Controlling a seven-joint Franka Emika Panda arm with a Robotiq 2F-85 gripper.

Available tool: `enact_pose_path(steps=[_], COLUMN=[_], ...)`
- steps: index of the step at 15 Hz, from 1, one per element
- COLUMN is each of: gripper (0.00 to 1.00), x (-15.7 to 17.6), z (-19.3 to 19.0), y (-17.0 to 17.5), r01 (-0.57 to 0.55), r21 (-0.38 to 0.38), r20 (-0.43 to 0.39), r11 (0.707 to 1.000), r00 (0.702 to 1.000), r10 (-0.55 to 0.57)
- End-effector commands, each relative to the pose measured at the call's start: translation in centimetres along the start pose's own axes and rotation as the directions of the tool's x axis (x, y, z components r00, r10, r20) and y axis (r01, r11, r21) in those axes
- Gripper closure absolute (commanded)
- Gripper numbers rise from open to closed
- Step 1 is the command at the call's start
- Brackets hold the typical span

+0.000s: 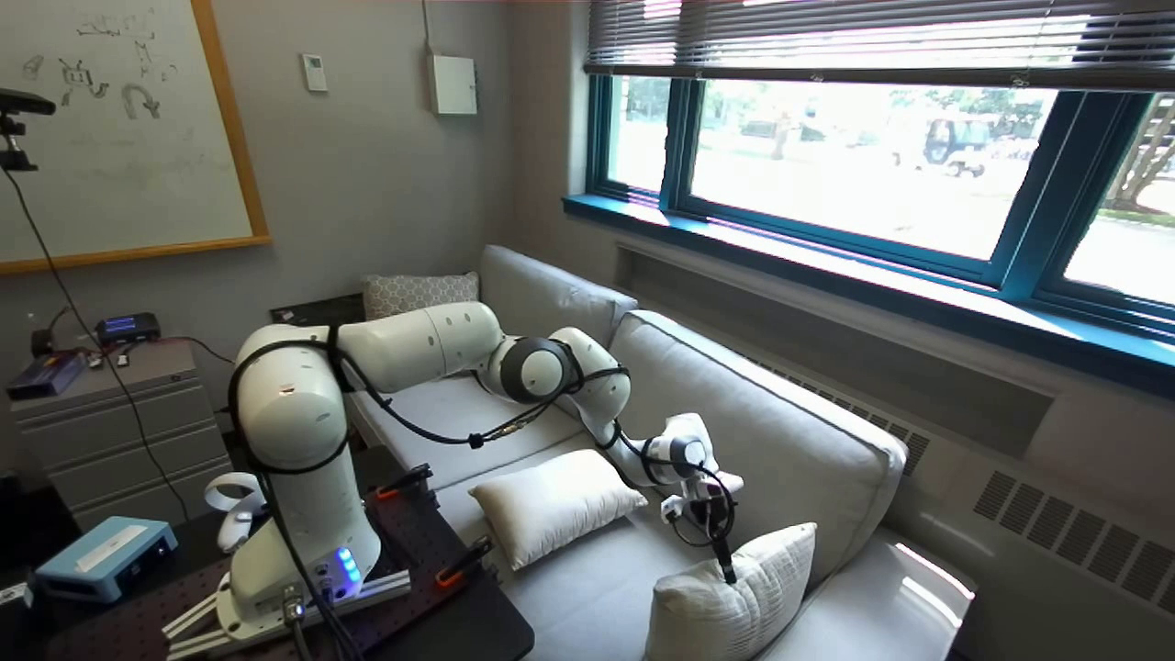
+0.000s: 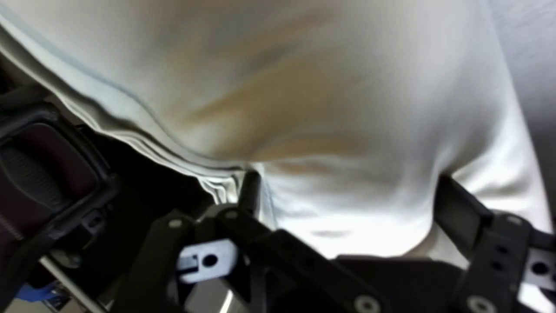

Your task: Arrange the small pillows on the right side of the couch

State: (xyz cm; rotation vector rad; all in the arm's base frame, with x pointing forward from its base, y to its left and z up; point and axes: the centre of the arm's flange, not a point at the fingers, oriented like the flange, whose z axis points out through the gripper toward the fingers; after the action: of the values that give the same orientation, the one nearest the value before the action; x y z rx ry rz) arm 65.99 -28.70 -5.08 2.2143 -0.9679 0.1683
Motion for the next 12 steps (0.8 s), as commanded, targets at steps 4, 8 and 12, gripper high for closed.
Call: enact_pose_path(steps=[4, 8, 12], gripper=[0.25, 0.56, 0.85], x=[3.2, 4.3, 5.4], z=[7.4, 8.9, 7.0], y=[2.3, 3.7, 3.0], r01=[-0.307, -0.409, -0.431], r21=[-0.188, -0.23, -0.153], r20=[-0.034, 0.028, 0.183], r11=[0.933, 0.883, 0.889], r00=[0.951, 0.904, 0.872], r10=[0.306, 0.427, 0.454])
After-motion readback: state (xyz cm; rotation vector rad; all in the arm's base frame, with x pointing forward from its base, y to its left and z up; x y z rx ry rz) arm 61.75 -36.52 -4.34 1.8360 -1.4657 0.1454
